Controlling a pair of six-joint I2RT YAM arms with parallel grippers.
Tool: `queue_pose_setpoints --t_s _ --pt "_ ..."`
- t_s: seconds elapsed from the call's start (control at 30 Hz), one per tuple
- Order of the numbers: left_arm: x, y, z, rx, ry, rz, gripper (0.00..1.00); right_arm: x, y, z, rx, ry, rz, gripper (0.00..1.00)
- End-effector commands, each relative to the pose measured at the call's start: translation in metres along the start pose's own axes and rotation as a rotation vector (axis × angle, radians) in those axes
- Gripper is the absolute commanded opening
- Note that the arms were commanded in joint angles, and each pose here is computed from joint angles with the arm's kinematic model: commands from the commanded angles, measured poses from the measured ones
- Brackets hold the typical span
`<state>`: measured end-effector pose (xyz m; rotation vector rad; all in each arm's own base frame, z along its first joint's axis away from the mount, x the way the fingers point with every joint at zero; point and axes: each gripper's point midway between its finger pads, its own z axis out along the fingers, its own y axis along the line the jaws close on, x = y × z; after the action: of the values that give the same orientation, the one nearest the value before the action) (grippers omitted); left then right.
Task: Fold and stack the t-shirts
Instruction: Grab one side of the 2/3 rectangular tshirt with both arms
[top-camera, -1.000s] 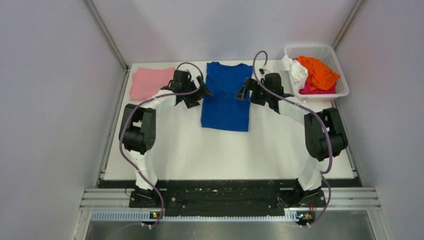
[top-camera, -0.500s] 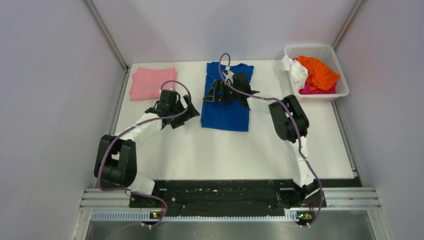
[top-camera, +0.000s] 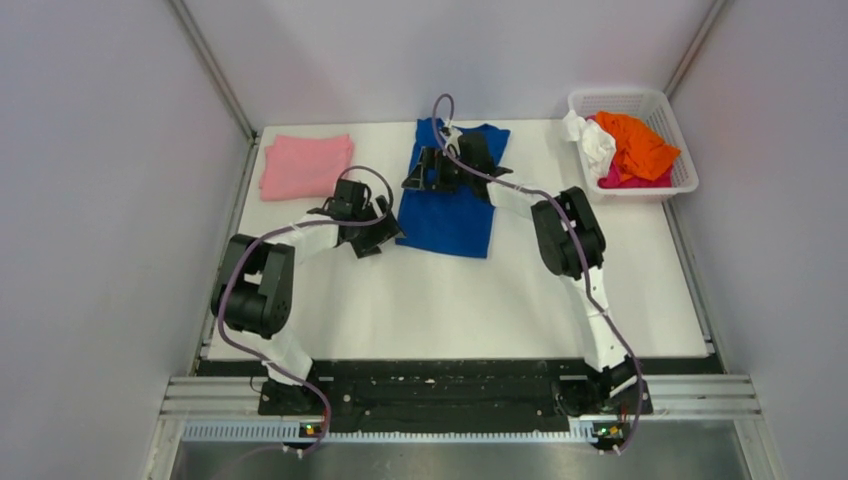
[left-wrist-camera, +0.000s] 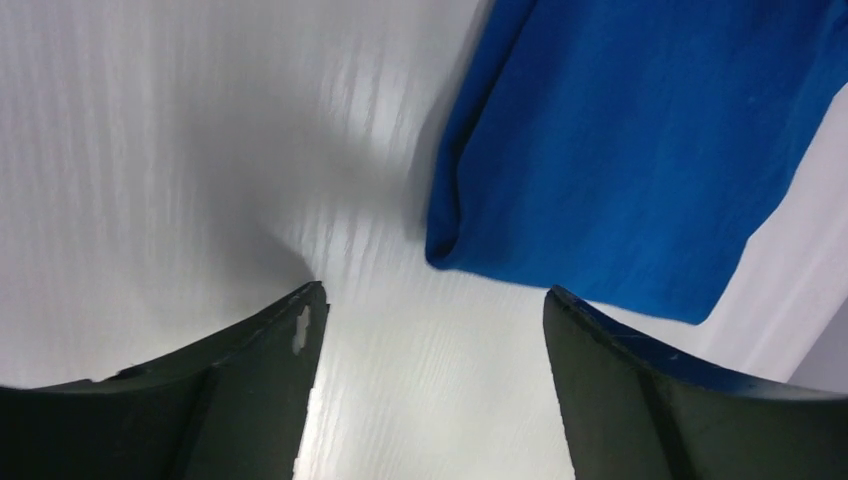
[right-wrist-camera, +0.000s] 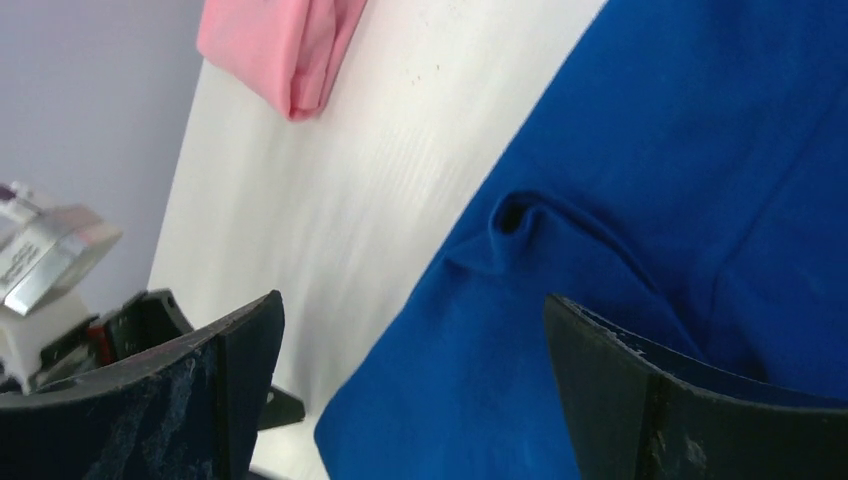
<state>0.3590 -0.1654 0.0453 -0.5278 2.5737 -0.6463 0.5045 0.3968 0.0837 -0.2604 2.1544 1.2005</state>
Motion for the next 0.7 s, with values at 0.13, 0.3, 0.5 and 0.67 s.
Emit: queue_pose_setpoints --t_s 0.13,0.3,0.5,0.67 --pt "-0.020 -0.022 0.025 0.073 -0.001 0.025 0.63 -0.026 0.049 -0.092 0.094 -0.105 -0.158 0.99" --pt "-0.011 -0.015 0.034 0.060 0.032 0.018 0.34 -0.009 0.058 -0.106 0.043 -0.098 -0.128 0.99" --pt "-0.003 -0.003 0.040 0.021 0.045 0.004 0.09 -0.003 0.058 -0.072 -0.017 -0.060 -0.102 0.99" --pt "-0.001 0.005 0.042 -0.015 0.049 0.006 0.00 -0.015 0.053 -0.037 -0.049 -0.071 -0.103 0.99"
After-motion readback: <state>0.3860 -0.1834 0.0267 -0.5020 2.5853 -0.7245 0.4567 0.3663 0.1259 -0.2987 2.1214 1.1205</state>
